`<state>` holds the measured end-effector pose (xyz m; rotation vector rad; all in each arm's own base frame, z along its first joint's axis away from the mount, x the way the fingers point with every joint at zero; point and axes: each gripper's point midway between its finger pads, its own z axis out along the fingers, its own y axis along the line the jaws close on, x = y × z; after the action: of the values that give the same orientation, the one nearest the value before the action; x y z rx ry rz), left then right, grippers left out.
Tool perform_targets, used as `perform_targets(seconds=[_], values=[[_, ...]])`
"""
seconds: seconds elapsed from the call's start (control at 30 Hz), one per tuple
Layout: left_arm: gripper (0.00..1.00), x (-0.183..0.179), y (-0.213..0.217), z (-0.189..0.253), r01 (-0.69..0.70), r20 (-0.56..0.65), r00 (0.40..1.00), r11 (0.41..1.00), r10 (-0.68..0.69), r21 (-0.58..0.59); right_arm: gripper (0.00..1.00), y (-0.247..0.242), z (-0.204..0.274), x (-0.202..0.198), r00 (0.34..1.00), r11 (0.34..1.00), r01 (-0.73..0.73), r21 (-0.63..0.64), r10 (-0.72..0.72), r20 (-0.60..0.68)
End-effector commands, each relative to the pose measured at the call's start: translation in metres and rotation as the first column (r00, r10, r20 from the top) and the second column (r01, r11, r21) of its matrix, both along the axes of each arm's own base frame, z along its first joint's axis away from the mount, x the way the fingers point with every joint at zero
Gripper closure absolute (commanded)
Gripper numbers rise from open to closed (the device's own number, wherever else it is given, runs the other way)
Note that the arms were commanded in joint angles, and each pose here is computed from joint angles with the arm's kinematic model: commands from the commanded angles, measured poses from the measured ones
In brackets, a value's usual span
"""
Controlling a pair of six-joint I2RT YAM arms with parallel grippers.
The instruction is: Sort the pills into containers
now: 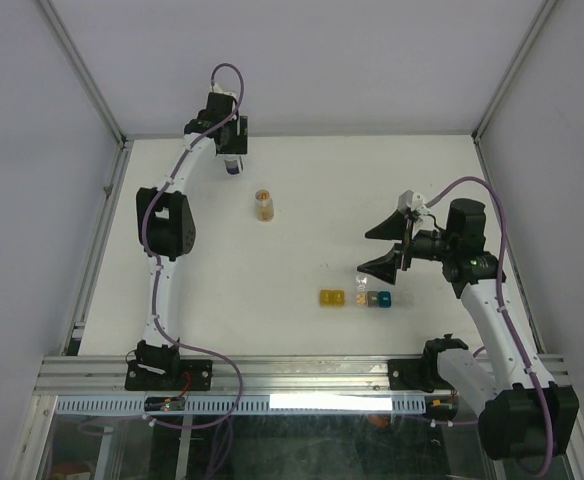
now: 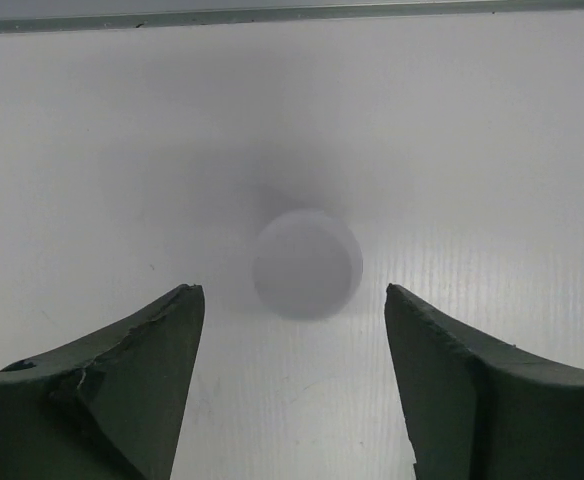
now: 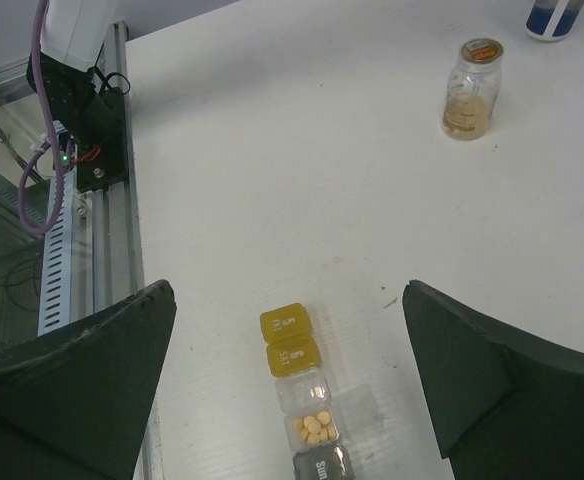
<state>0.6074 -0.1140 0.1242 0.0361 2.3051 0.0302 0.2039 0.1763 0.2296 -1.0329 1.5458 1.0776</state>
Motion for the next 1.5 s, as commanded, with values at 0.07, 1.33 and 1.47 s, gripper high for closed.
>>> perform_targets(seconds=[0.07, 1.33, 1.47], values=[[0.16, 0.010, -0.005, 0.068, 0.021, 0.138, 0.990, 0.999, -0.017, -0.028, 0.00, -0.005, 0.004, 0.008, 1.000, 1.000, 0.013, -0.004, -0.012, 0.026], [0.14, -0.428, -0.269, 0.012, 0.962, 0.402, -0.100, 0.014, -0.910, 0.272, 0.31, -0.062, -0.107, 0.064, 0.944, 0.916, 0.127, -0.380, -0.230, -0.238], [0.15, -0.420, -0.280, -0.009, 0.971, 0.357, -0.057, 0.031, -0.932, 0.237, 0.40, -0.060, -0.111, 0.066, 0.937, 0.919, 0.122, -0.375, -0.232, -0.262]])
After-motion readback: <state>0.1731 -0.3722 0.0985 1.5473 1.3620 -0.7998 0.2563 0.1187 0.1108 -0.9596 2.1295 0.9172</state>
